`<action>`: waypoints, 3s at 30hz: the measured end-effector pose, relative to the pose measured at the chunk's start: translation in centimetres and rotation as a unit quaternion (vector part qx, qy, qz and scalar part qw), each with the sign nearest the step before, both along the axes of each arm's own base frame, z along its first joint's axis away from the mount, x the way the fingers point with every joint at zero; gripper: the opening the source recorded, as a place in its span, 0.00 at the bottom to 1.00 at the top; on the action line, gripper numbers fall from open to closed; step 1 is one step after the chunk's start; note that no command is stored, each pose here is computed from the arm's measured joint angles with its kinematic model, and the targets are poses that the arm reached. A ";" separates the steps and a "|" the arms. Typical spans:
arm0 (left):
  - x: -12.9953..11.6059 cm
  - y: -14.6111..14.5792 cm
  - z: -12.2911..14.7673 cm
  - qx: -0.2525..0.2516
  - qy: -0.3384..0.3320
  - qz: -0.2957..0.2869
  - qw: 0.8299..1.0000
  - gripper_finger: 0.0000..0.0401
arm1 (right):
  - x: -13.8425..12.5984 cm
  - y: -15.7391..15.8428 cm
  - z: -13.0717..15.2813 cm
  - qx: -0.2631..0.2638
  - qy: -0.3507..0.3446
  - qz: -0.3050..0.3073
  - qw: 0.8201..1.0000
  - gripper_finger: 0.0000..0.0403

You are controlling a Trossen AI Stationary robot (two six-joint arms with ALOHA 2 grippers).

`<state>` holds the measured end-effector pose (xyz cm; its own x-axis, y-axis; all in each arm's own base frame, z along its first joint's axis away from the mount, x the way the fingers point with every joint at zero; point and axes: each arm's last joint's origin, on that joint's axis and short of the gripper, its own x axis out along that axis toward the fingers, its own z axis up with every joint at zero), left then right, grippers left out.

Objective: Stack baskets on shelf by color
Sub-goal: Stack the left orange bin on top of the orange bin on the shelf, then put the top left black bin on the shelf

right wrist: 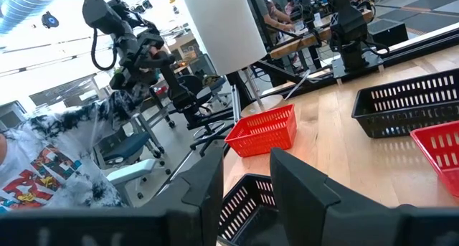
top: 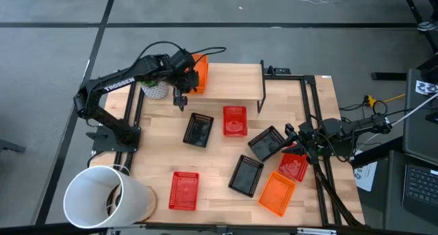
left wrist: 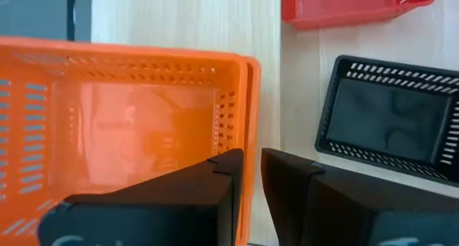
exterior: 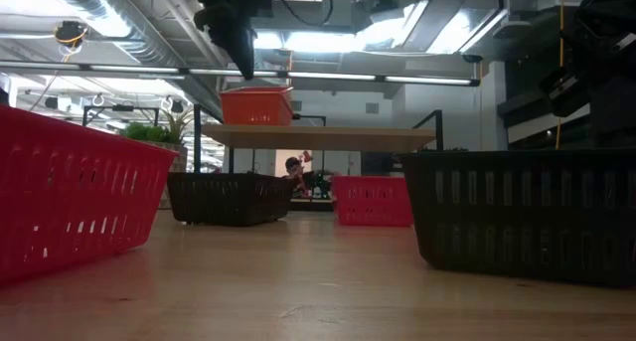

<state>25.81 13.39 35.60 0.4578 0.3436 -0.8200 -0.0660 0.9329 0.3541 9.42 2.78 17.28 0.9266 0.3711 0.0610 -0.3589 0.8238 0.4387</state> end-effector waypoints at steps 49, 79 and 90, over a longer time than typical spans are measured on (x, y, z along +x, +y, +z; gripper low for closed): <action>5.4 -5.2 1.3 0.078 -0.145 0.001 0.986 0.10 | 0.0 0.0 -0.1 -0.001 0.004 -0.001 1.000 0.29; 6.0 -18.3 -9.6 -0.131 0.068 -0.110 0.983 0.10 | 0.1 -0.4 1.3 0.028 -0.061 -0.077 0.995 0.29; 5.4 -17.5 -12.9 -0.112 0.086 -0.067 0.988 0.25 | 0.2 -0.4 0.8 0.019 -0.037 -0.079 0.996 0.29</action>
